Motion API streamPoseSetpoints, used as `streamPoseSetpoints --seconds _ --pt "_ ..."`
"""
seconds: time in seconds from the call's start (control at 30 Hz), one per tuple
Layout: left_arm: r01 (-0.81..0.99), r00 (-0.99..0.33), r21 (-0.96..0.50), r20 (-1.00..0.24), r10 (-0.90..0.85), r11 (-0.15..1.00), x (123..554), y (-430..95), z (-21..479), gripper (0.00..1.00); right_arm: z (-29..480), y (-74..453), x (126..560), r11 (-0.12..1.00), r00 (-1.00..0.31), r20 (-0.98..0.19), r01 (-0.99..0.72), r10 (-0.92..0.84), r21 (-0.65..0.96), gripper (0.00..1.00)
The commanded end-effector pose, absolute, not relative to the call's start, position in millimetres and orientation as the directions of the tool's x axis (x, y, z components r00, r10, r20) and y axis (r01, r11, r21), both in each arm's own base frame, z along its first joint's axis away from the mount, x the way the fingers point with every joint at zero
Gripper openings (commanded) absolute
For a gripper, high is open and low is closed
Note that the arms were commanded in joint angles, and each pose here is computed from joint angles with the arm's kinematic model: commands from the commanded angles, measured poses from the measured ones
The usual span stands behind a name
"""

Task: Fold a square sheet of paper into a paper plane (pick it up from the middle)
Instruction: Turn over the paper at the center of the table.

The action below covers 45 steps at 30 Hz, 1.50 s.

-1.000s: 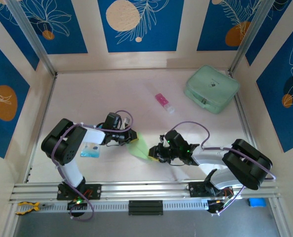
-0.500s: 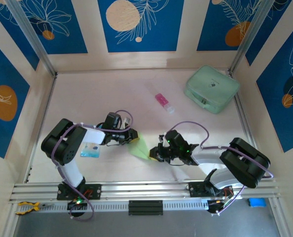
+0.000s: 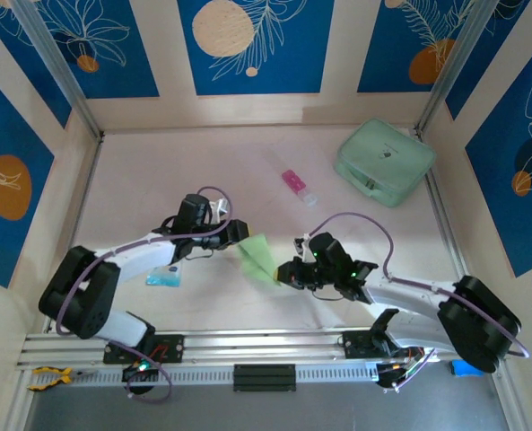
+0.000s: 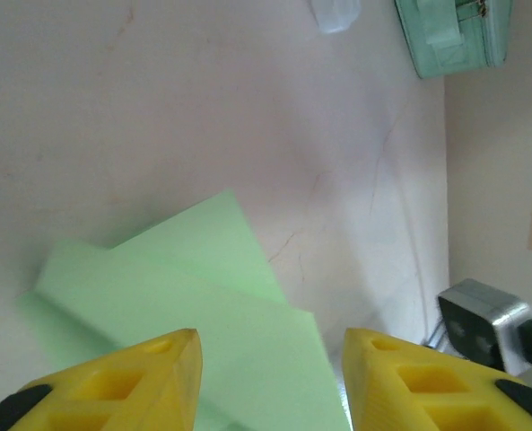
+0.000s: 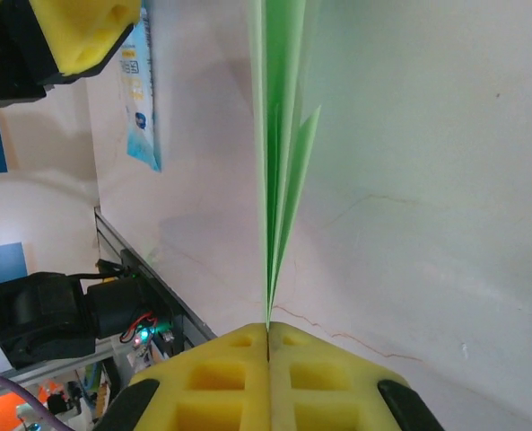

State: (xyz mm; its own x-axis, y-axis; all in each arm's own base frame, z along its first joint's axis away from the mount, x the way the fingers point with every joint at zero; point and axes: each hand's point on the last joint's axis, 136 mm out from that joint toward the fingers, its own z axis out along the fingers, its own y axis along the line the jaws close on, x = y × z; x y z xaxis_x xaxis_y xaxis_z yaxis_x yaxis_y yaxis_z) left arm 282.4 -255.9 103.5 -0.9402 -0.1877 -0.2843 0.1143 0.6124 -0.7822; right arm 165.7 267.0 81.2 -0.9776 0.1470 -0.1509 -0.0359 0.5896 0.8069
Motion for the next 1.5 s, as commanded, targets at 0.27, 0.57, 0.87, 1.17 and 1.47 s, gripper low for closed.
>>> streamPoseSetpoints --seconds 0.27,0.57,0.87,1.17,1.47 --pt "0.152 -0.893 -0.678 -0.406 -0.194 0.719 279 -225 127 0.49 103 232 173 0.673 -0.949 -0.265 -0.084 0.171 0.735 0.06" --pt "0.180 -0.851 -0.643 -0.481 -0.210 0.745 276 -211 147 0.48 132 218 177 0.678 -0.916 -0.348 -0.129 0.198 0.724 0.06" --pt "0.155 -0.784 -0.589 -0.562 -0.264 0.793 275 -186 162 0.51 156 200 182 0.786 -0.888 -0.443 -0.184 0.125 0.590 0.06" --pt "0.108 -0.708 -0.503 -0.645 -0.289 0.857 261 -148 171 0.69 167 192 184 0.898 -0.864 -0.501 -0.262 -0.056 0.352 0.03" --pt "-0.048 -0.619 -0.390 -0.711 -0.334 0.920 252 -98 181 0.83 157 193 195 0.955 -0.845 -0.452 -0.289 -0.285 -0.063 0.00"
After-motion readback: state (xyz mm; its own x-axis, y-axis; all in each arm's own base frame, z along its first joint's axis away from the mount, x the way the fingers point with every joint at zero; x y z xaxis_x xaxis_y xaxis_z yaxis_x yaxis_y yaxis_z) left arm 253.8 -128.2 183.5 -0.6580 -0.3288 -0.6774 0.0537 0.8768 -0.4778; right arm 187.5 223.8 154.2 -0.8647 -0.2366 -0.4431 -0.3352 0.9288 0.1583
